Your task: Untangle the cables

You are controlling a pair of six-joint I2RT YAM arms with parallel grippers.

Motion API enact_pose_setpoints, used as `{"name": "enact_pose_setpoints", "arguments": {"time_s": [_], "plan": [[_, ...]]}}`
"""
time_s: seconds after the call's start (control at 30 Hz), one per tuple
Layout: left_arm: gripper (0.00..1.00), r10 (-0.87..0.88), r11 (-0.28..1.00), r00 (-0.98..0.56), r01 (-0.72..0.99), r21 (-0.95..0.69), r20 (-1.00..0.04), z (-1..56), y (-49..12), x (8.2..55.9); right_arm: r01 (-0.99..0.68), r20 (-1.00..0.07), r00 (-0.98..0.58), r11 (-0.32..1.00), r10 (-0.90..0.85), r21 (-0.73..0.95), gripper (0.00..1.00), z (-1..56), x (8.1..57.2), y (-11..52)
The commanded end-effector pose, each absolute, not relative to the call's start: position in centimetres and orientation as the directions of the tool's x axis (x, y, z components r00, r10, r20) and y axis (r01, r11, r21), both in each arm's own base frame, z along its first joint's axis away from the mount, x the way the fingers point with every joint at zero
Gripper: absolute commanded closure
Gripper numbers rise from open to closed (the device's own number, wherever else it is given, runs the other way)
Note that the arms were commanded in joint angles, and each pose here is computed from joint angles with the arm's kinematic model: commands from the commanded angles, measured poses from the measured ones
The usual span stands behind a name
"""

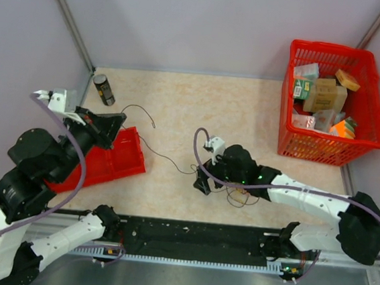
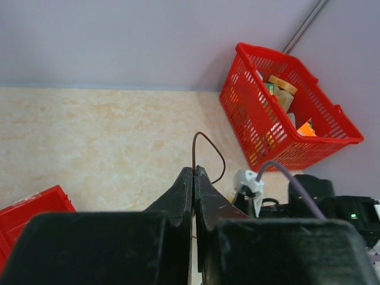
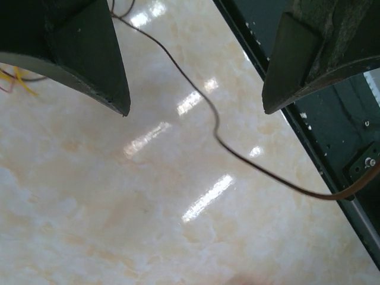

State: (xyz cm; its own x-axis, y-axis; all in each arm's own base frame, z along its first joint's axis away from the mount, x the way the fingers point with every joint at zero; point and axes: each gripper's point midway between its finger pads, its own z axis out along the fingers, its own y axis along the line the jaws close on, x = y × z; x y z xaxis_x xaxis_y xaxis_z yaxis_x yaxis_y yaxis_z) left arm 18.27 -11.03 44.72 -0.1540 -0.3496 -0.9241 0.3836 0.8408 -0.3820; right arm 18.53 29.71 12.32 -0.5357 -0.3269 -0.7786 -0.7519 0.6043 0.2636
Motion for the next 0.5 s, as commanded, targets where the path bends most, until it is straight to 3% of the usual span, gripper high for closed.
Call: {"name": "enact_pose_setpoints", "arguments": {"time_s": [0.0,0.07,0.2,0.23,0.27,0.3,0.33,0.47], "plan": [[1.0,-0.354,0.84,-0.106,0.401,-0.366,-0.929,46.5,-9.7,16.8,-0.844,-0.849,-0.447,0.448,-0.281,0.296,0.09,13.8,18.0,35.5],[1.0,-0.365,0.833,-0.088,0.414,-0.368,-0.927,46.9,-9.3,16.2,-0.765,-0.832,-0.506,0.564,-0.229,0.31,0.17,12.5,19.9,35.5],[1.0,-0.377,0.814,-0.093,0.441,-0.377,-0.922,46.8,-9.6,15.6,-0.755,-0.841,-0.525,0.528,-0.13,0.39,0.35,13.0,18.5,36.7],[1.0,-0.376,0.81,-0.1,0.447,-0.379,-0.921,46.4,-9.7,15.5,-0.729,-0.845,-0.527,0.561,-0.094,0.392,0.5,13.1,18.8,36.2],[1.0,-0.377,0.806,-0.106,0.453,-0.382,-0.92,46.1,-9.9,15.4,-0.692,-0.836,-0.544,0.602,-0.073,0.398,0.78,12.8,19.2,35.6],[1.0,-0.379,0.805,-0.108,0.452,-0.385,-0.919,45.8,-9.9,15.5,-0.649,-0.833,-0.55,0.66,-0.063,0.378,0.95,12.7,20.0,34.6],[1.0,-0.38,0.807,-0.107,0.448,-0.385,-0.919,45.5,-9.9,15.5,-0.621,-0.839,-0.541,0.697,-0.051,0.358,0.99,13.2,20.6,33.9],[1.0,-0.351,0.829,-0.145,0.41,-0.379,-0.925,43.4,-9.6,15.9,-0.618,-0.883,-0.469,0.703,0.03,0.352,1.0,18.8,21.3,32.8]]}}
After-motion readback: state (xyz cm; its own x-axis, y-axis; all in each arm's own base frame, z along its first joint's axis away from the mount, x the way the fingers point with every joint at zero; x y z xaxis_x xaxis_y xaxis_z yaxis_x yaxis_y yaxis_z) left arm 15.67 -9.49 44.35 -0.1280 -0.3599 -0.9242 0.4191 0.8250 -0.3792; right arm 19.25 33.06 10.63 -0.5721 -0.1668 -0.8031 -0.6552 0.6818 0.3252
